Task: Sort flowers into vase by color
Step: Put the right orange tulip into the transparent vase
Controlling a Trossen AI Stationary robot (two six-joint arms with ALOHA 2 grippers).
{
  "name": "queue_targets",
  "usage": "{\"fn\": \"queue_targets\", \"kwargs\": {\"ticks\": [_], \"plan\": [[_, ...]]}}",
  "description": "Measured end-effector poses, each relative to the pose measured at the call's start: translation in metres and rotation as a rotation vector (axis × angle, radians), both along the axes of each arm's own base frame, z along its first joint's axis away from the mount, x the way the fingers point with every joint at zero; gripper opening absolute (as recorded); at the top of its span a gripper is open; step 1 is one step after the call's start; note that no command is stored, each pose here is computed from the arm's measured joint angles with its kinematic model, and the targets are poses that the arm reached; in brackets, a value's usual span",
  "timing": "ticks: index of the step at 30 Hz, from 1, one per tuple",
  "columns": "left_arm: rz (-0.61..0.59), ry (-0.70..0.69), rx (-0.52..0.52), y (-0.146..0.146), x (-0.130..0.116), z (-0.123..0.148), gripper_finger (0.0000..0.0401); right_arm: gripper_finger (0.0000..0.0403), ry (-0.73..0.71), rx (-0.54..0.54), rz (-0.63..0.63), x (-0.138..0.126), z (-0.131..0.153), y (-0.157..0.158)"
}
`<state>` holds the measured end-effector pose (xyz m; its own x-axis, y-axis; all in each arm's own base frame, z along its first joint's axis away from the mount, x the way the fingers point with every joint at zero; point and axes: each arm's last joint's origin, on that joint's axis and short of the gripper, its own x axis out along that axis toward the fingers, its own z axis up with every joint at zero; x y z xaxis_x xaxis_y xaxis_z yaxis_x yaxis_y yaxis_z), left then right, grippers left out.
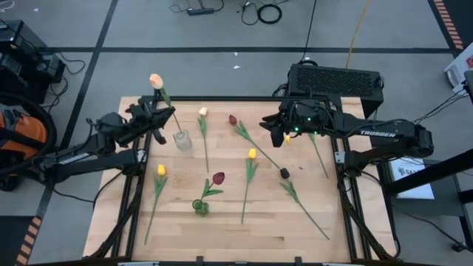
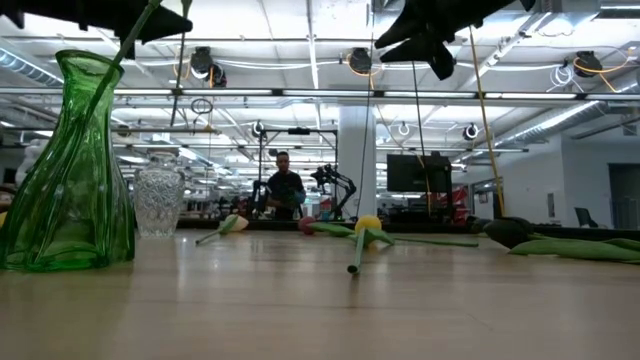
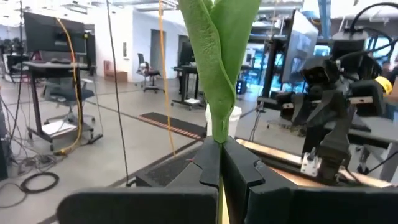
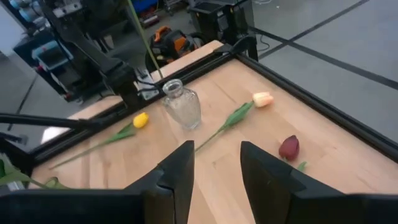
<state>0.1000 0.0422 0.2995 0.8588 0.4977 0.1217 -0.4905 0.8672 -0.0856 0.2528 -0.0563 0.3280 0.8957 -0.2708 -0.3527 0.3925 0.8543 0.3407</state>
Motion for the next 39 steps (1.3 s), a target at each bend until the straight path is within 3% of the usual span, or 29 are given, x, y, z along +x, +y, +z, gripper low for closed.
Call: {"fn": "queue_targets", "kwargs": {"ticks": [7, 20, 23, 34, 39], "plan": [[0.036, 0.005, -0.007, -0.003, -0.010, -0.012, 0.0001, 0.0123, -0.010, 0.004, -0.002, -0.002, 0.002, 0.000], [0.105, 0.075, -0.046, 0.003, -0.001, -0.070, 0.0001, 0.0123, -0.012, 0.014, -0.006, -0.002, 0.002, 0.000], [0.130, 0.082, -0.094, 0.004, 0.000, -0.082, 0.0001, 0.0123, -0.012, 0.014, -0.006, -0.002, 0.002, 0.000], [0.191, 0.199, -0.135, 0.005, -0.001, -0.098, 0.0015, 0.0123, -0.015, 0.024, -0.010, -0.002, 0.002, 0.000], [0.183, 0.191, -0.133, 0.005, -0.001, -0.097, 0.0016, 0.0123, -0.015, 0.021, -0.013, -0.002, 0.002, 0.000]]}}
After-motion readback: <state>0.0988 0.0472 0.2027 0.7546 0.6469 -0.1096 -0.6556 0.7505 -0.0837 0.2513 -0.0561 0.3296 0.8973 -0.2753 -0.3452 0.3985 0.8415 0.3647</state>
